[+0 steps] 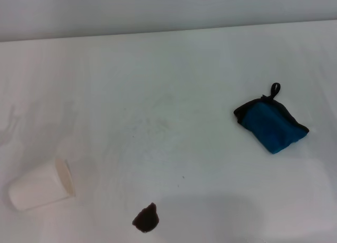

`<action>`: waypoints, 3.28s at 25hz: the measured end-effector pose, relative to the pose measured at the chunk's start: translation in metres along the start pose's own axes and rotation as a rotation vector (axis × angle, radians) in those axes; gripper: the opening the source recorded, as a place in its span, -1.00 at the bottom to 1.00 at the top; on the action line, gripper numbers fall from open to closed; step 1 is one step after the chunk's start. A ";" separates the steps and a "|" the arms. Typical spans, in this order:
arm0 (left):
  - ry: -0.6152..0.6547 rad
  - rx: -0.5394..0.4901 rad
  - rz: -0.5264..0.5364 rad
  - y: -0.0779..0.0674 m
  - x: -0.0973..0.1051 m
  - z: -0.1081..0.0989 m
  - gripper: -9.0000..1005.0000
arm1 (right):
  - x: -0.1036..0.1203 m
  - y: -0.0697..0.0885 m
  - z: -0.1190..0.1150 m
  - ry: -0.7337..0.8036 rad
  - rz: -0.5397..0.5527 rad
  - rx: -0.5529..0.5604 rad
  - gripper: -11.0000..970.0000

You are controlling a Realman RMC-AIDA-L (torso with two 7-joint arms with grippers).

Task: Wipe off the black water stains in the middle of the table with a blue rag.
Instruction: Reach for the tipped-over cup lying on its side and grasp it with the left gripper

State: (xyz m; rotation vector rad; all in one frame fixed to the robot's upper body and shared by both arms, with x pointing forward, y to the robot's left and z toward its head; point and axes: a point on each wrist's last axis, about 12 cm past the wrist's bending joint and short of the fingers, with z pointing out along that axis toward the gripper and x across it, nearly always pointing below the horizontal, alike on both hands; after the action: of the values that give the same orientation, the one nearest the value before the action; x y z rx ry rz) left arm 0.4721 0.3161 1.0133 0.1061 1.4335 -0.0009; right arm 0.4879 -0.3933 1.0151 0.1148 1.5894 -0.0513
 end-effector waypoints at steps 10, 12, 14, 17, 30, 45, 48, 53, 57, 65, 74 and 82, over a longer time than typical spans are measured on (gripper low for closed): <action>-0.001 0.013 -0.009 -0.003 0.000 -0.002 0.72 | 0.000 0.000 0.000 -0.001 -0.002 0.000 -0.14; -0.002 0.023 -0.015 -0.005 0.000 -0.002 0.72 | 0.000 -0.001 0.000 -0.001 -0.003 0.001 -0.14; -0.002 0.025 -0.016 -0.005 0.000 -0.002 0.72 | -0.001 -0.001 0.000 -0.001 -0.005 0.001 -0.14; 0.009 0.064 -0.038 -0.011 0.001 -0.002 0.72 | -0.001 -0.002 0.000 -0.002 -0.007 0.001 -0.14; 0.118 0.262 -0.252 0.014 -0.001 0.005 0.66 | -0.005 -0.003 0.003 -0.014 -0.020 -0.001 -0.14; 0.366 0.564 -0.231 0.079 -0.081 0.050 0.55 | -0.010 -0.001 0.010 -0.046 -0.016 -0.003 -0.14; 0.439 0.606 -0.185 0.083 -0.098 0.057 0.50 | -0.010 0.001 0.009 -0.050 -0.009 -0.008 -0.14; 0.621 0.703 -0.080 0.081 -0.125 0.073 0.52 | -0.010 0.005 0.006 -0.067 0.006 -0.018 -0.14; 0.780 0.798 -0.009 0.073 -0.136 0.084 0.52 | -0.009 0.006 0.000 -0.085 0.022 -0.023 -0.14; 1.047 0.944 0.160 0.061 -0.153 0.100 0.53 | -0.008 0.006 -0.007 -0.102 0.041 -0.025 -0.14; 1.056 1.008 0.297 0.051 -0.168 0.107 0.51 | -0.009 0.008 -0.007 -0.117 0.049 -0.033 -0.14; 1.058 1.113 0.312 0.029 -0.160 0.110 0.52 | -0.013 0.008 -0.006 -0.144 0.059 -0.023 -0.14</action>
State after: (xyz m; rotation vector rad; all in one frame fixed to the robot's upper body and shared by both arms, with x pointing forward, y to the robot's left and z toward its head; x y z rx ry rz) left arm 0.5610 0.3271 1.1880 1.4129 2.2884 -0.5614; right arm 0.4832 -0.3856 1.0284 0.1373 1.4418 0.0048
